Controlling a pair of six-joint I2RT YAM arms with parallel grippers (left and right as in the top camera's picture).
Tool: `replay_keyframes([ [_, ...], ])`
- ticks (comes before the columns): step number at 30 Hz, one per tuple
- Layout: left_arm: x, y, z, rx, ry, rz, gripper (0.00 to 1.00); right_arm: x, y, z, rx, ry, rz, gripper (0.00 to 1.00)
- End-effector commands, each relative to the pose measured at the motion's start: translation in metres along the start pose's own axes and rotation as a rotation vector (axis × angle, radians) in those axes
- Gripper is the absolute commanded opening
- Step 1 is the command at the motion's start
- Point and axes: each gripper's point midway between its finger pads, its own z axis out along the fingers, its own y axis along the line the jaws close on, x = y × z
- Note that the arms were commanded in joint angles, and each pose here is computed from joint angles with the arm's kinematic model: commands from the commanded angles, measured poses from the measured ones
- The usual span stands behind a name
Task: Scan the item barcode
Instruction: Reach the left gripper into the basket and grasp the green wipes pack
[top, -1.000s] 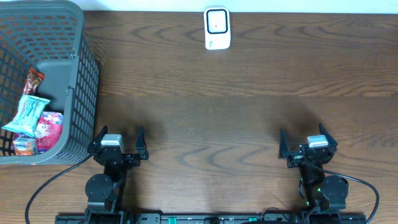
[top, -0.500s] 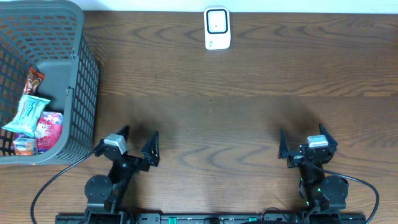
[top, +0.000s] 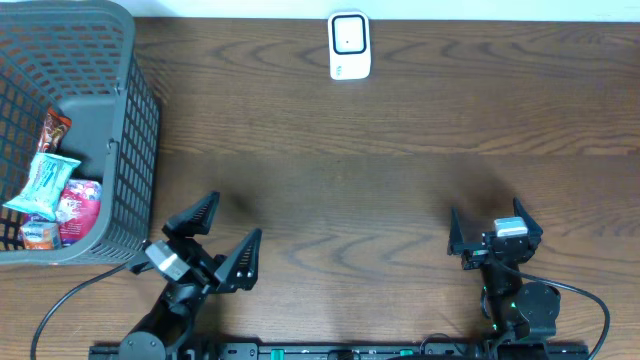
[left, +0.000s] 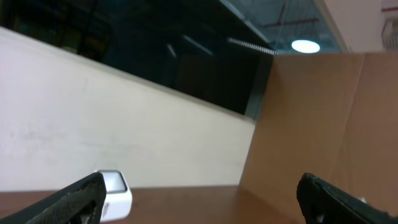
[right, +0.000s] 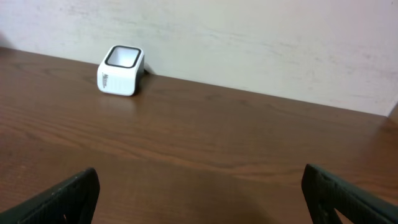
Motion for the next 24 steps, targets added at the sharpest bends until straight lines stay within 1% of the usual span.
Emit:
replay_keyframes([
  [1, -0.046, -0.013, 0.004, -0.012, -0.114, 0.039, 0.98, 0.001, -0.002, 0.0, 0.009, 0.001, 0.015, 0.99],
  [3, -0.067, -0.016, 0.008, -0.04, -0.157, 0.081, 0.98, 0.0, -0.002, 0.0, 0.009, 0.001, 0.015, 0.99],
  [5, -0.09, -0.011, 0.013, -0.106, -0.203, 0.144, 0.98, 0.0, -0.002, 0.0, 0.009, 0.001, 0.015, 0.99],
  [9, -0.129, 0.03, 0.027, -0.368, -0.258, 0.204, 0.98, 0.0, -0.002, 0.0, 0.009, 0.001, 0.015, 0.99],
  [12, -0.148, 0.071, 0.043, -0.583, -0.245, 0.214, 0.98, 0.001, -0.002, 0.0, 0.009, 0.001, 0.015, 0.99],
  [14, -0.157, 0.09, 0.06, -0.658, -0.213, 0.232, 0.98, 0.001, -0.002, 0.0, 0.009, 0.002, 0.015, 0.99],
  [16, -0.166, 0.104, 0.083, -0.7, -0.153, 0.266, 0.98, 0.0, -0.002, 0.0, 0.009, 0.001, 0.015, 0.99],
  [17, -0.173, 0.119, 0.1, -0.753, -0.062, 0.351, 0.98, 0.0, -0.002, 0.0, 0.009, 0.001, 0.015, 0.99],
  [18, -0.177, 0.134, 0.103, -0.831, -0.006, 0.384, 0.98, 0.001, -0.002, 0.0, 0.009, 0.001, 0.015, 0.99],
  [19, -0.182, 0.152, 0.099, -0.946, 0.034, 0.387, 0.98, 0.0, -0.002, 0.0, 0.009, 0.001, 0.015, 0.99],
  [20, -0.191, 0.171, 0.087, -1.102, 0.087, 0.395, 0.98, 0.001, -0.002, 0.0, 0.009, 0.001, 0.015, 0.99],
  [21, -0.195, 0.188, 0.077, -1.225, 0.143, 0.407, 0.98, 0.0, -0.002, 0.0, 0.009, 0.001, 0.015, 0.99],
  [23, -0.209, 0.212, 0.061, -1.41, 0.261, 0.452, 0.98, 0.001, -0.002, 0.0, 0.009, 0.001, 0.015, 0.99],
  [24, -0.215, 0.234, 0.049, -1.51, 0.425, 0.493, 0.98, 0.0, -0.002, 0.0, 0.009, 0.001, 0.015, 0.99],
])
